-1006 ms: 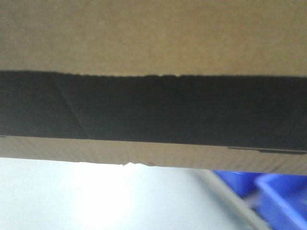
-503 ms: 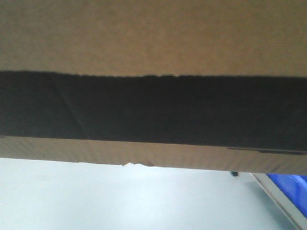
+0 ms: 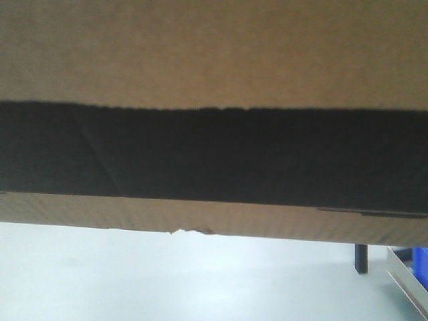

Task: Grab box from left shelf to table start
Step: 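Hold the box with both grippers while the base turns away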

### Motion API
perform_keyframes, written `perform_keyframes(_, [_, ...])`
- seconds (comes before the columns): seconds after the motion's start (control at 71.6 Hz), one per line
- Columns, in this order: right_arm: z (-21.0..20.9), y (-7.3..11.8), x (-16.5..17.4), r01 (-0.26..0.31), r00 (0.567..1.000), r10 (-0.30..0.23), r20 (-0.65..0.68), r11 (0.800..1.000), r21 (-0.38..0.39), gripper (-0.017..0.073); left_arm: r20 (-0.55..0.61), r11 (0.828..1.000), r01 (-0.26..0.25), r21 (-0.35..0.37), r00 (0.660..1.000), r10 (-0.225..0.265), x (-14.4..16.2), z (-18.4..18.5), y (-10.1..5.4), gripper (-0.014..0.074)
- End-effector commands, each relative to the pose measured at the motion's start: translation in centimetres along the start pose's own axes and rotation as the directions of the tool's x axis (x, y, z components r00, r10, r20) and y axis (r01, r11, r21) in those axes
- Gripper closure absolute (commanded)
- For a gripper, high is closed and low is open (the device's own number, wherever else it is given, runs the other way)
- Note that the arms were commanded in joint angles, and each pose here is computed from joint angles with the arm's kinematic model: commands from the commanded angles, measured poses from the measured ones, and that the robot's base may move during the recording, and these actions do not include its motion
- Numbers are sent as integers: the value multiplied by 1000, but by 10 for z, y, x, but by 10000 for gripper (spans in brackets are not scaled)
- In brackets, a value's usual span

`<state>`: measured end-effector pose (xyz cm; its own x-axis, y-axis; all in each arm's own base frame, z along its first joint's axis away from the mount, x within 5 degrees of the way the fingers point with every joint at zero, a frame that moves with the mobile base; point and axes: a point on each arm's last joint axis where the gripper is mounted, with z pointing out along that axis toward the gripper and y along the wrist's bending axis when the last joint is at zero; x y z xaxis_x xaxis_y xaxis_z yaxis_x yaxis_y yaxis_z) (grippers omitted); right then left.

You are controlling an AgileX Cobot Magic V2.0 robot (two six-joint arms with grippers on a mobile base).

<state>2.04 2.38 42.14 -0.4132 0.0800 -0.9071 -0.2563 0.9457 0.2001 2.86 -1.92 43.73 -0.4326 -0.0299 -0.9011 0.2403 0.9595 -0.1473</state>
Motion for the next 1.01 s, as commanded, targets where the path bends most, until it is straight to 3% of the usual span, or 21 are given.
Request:
perform_keyframes(0.0, [-5, 13, -18, -38, 989, 57, 137, 990, -135, 501, 160, 973, 95, 212, 978, -130, -21, -10, -19, 689])
perform_keyframes(0.992, [-5, 13, -18, -38, 989, 57, 134, 990, -135, 501, 160, 973, 95, 212, 978, -130, -21, -10, -19, 689])
